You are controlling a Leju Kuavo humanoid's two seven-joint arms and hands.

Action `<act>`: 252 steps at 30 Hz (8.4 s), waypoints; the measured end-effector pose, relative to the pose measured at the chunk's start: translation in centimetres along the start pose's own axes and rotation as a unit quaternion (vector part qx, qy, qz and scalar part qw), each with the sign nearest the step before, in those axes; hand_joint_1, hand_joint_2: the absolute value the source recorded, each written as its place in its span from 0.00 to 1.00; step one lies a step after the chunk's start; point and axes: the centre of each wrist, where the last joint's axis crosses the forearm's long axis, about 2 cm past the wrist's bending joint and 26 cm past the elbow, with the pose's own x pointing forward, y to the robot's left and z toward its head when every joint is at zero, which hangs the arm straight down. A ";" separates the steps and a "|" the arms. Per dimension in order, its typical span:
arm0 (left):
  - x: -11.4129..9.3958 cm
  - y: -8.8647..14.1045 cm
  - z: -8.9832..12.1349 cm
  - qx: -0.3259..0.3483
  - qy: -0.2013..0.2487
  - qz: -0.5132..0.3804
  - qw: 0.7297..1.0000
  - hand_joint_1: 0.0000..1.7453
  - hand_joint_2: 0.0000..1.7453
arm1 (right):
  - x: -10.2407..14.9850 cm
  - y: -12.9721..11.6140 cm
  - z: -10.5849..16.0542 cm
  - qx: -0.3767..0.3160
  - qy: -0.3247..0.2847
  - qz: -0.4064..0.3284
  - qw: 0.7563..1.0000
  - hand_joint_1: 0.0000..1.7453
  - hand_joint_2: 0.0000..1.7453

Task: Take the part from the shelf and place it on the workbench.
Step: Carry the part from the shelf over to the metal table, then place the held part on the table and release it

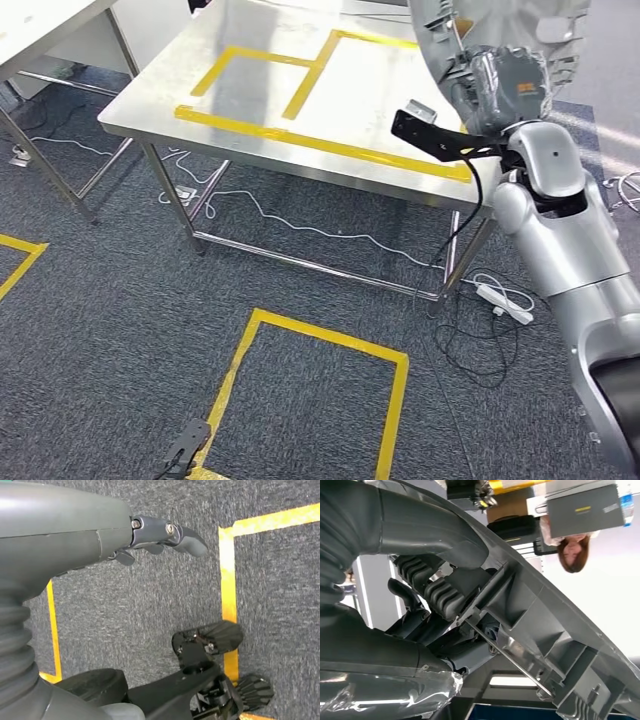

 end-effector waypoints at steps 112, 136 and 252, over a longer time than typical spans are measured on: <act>-0.8 0.0 0.1 -0.010 0.017 -0.012 1.000 0.00 1.00 | 6.4 8.4 4.0 0.102 -0.036 -0.022 0.994 1.00 1.00; 1.2 0.7 -0.3 -0.018 0.003 -0.043 0.999 0.00 1.00 | -0.4 11.1 3.6 0.177 0.011 0.035 0.983 1.00 1.00; 1.3 0.7 -0.3 -0.021 -0.003 -0.048 0.999 0.00 0.00 | 10.9 10.2 3.0 0.127 -0.206 0.014 0.970 0.00 0.00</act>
